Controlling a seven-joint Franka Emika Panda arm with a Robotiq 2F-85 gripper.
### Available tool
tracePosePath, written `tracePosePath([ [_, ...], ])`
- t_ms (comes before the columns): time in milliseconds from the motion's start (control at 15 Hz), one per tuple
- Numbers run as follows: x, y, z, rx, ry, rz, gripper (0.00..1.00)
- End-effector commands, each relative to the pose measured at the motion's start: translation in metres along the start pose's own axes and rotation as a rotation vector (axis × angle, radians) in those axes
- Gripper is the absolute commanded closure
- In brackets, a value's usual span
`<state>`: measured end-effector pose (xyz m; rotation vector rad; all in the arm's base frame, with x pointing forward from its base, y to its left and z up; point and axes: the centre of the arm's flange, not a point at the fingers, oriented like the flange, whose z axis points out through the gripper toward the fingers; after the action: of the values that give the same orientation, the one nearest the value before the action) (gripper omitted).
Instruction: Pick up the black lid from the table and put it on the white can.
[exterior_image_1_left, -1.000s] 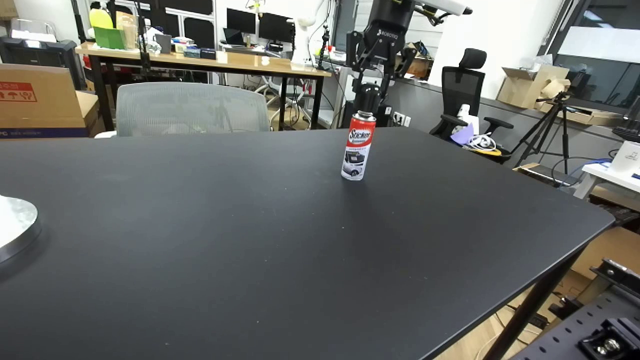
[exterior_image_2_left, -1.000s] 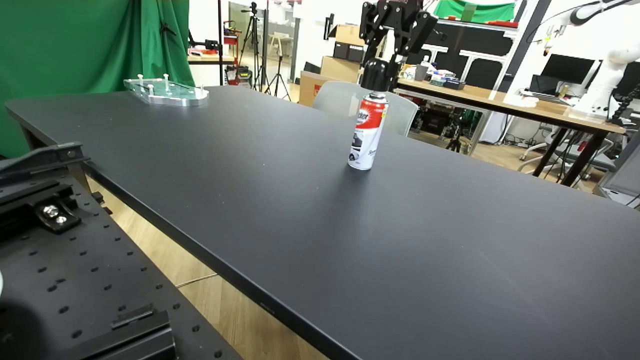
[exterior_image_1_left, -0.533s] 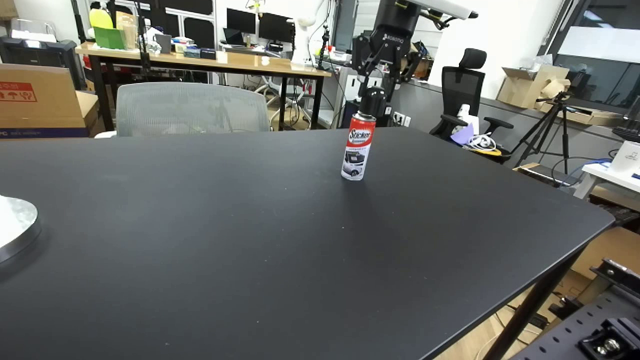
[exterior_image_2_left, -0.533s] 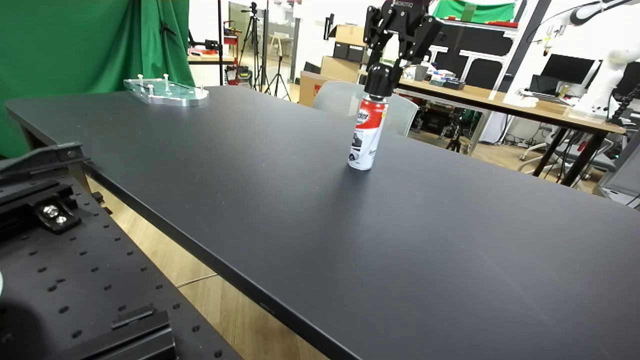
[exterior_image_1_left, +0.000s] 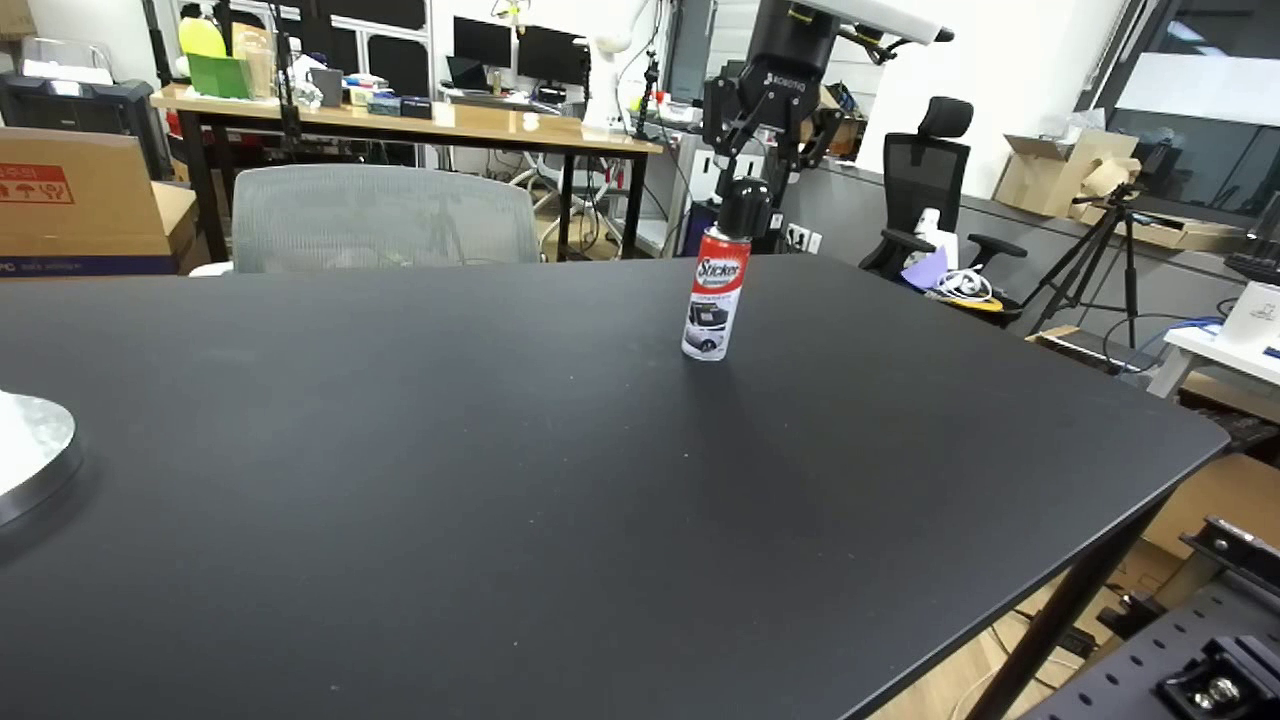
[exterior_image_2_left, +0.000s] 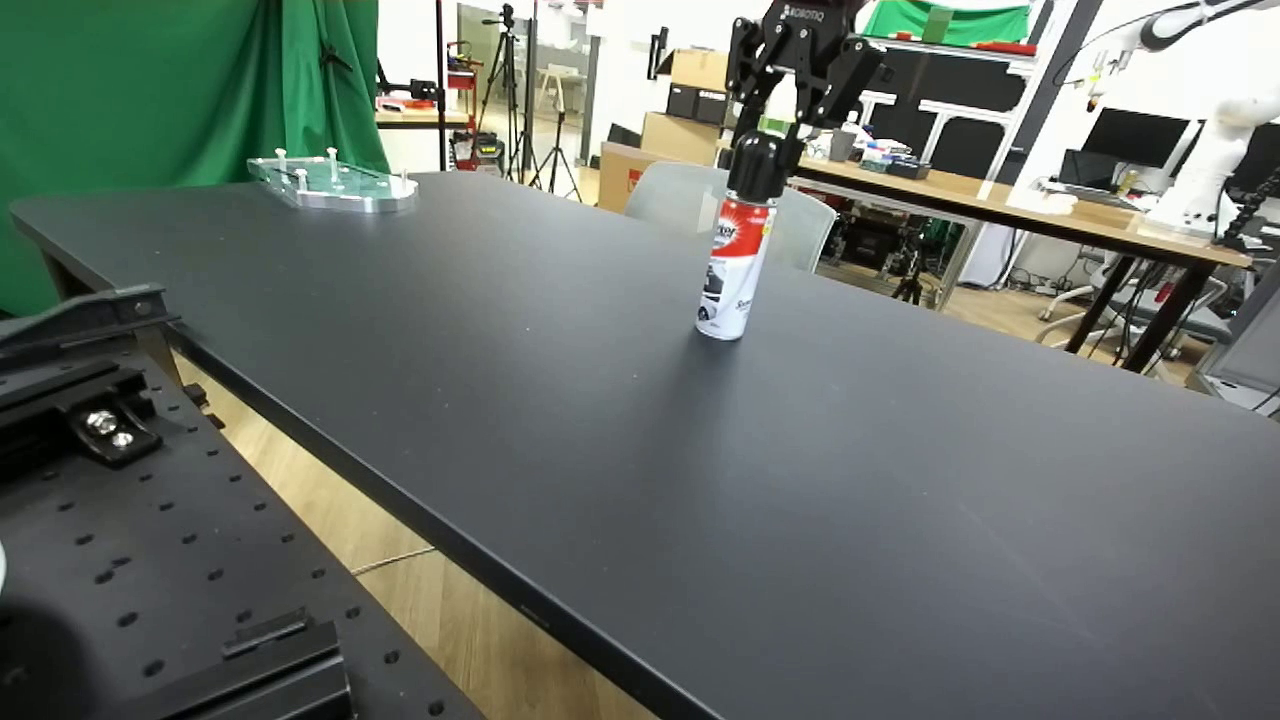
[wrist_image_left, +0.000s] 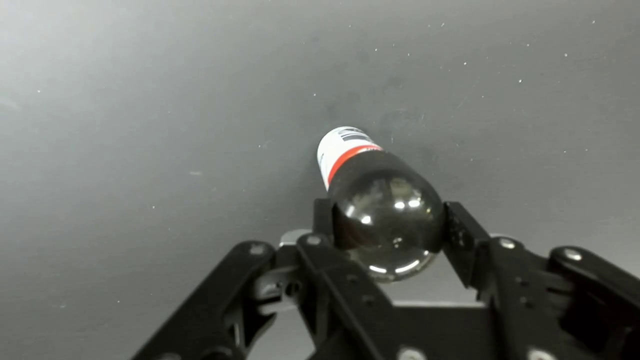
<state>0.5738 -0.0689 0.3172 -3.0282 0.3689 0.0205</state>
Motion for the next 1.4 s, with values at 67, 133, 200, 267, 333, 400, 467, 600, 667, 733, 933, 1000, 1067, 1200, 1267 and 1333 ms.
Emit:
tracePosePath([
  [67, 0.0029, -0.0023, -0.0010, -0.004, 0.026, 0.001, 0.68],
  [133, 0.0034, -0.0035, -0.0013, -0.003, 0.035, -0.005, 0.68],
  [200, 0.0037, -0.0045, -0.0014, -0.003, 0.041, -0.009, 0.68],
  [267, 0.0044, -0.0051, -0.0015, -0.002, 0.047, -0.010, 0.68],
  [333, 0.0050, -0.0061, -0.0012, 0.001, 0.051, -0.013, 0.68],
  [400, 0.0054, -0.0070, -0.0008, 0.003, 0.052, -0.016, 0.68],
  [467, 0.0058, -0.0078, -0.0005, 0.005, 0.055, -0.018, 0.68],
  [600, 0.0059, -0.0090, 0.0011, 0.010, 0.051, -0.019, 0.68],
  [667, 0.0056, -0.0093, 0.0019, 0.011, 0.048, -0.018, 0.68],
  [733, 0.0054, -0.0094, 0.0025, 0.012, 0.045, -0.017, 0.68],
  [933, 0.0050, -0.0085, 0.0042, 0.012, 0.040, -0.012, 0.68],
  [1000, 0.0049, -0.0083, 0.0046, 0.012, 0.039, -0.011, 0.68],
  [1067, 0.0048, -0.0078, 0.0044, 0.019, 0.036, -0.010, 0.34],
  [1200, 0.0044, -0.0077, 0.0040, 0.021, 0.035, -0.012, 0.11],
  [1267, 0.0041, -0.0082, 0.0030, 0.021, 0.037, -0.013, 0.05],
  [1333, 0.0038, -0.0087, 0.0020, 0.023, 0.038, -0.015, 0.01],
])
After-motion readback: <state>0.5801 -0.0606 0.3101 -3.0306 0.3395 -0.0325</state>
